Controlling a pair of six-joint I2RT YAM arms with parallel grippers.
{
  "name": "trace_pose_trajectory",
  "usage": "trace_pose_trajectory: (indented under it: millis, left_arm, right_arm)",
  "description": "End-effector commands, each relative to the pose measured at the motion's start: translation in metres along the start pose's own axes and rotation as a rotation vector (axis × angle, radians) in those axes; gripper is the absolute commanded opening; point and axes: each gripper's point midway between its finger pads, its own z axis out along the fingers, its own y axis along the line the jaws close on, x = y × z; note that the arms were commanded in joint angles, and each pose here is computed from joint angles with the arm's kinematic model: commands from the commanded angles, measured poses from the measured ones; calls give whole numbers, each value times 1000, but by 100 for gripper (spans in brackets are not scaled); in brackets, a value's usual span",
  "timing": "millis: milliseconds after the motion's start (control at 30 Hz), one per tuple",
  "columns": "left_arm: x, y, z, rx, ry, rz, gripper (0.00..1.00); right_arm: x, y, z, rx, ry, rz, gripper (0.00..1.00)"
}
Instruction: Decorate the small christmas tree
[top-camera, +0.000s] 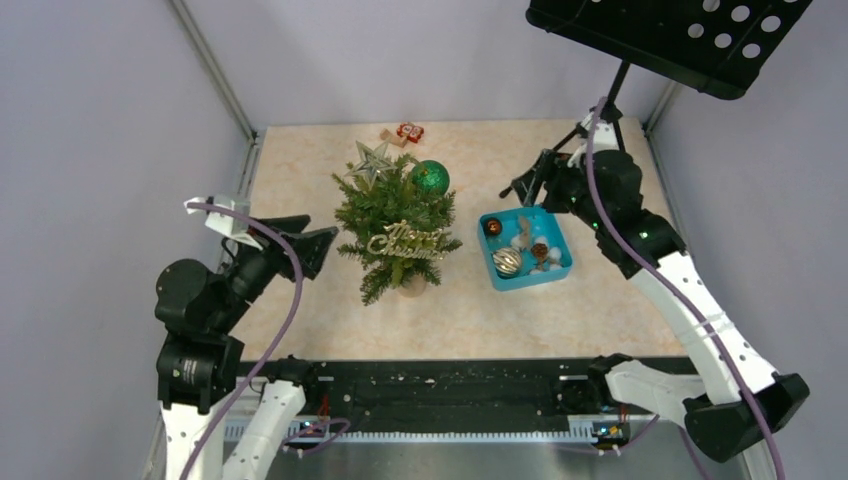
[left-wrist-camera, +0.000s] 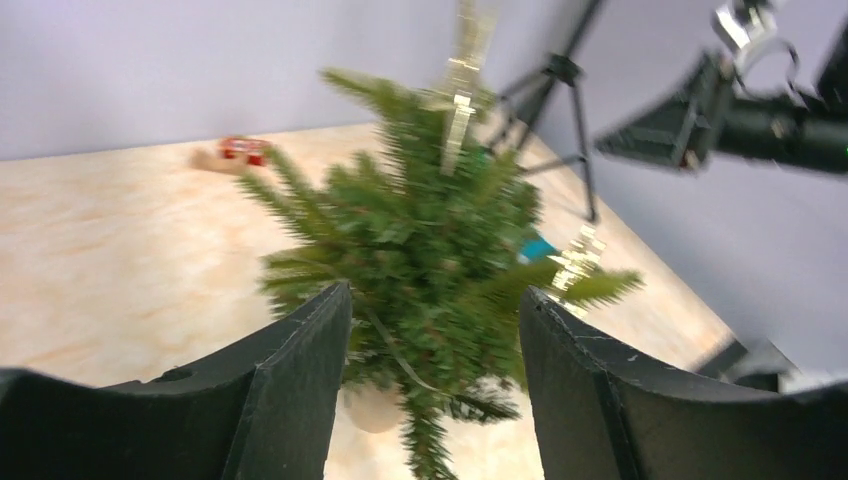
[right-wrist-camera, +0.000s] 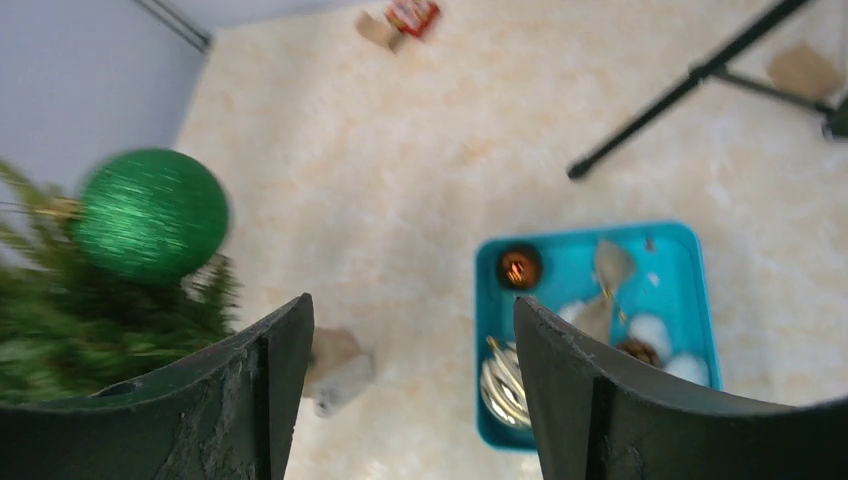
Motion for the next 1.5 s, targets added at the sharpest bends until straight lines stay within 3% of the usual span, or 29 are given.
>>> trace_pose_trajectory:
  millis: [0, 100, 200, 500, 933, 1167, 1467]
  left_arm:
    - [-3, 67, -15, -378, -95, -40, 68]
    - [16, 103, -29, -560, -86, -56, 68]
    - [36, 114, -33, -603, -58, -77, 68]
    - [66, 124, -31, -610, -32, -104, 68]
    - [82, 131, -6, -548, -14, -141, 70]
    - [88, 129, -10, -551, 5, -158, 71]
    - [86, 132, -6, -548, -1, -150, 70]
  right_arm:
    - [69, -51, 15, 189, 208, -19, 72]
    - [95, -75, 21, 278, 282, -40, 74]
    - [112, -97, 26, 351, 336, -54, 74]
    - [142, -136, 29, 477, 428, -63, 68]
    - [160, -160, 13, 555, 429, -10, 62]
    - [172, -168, 19, 518, 413, 49, 50]
    - [178, -167, 48, 475, 456, 37, 46]
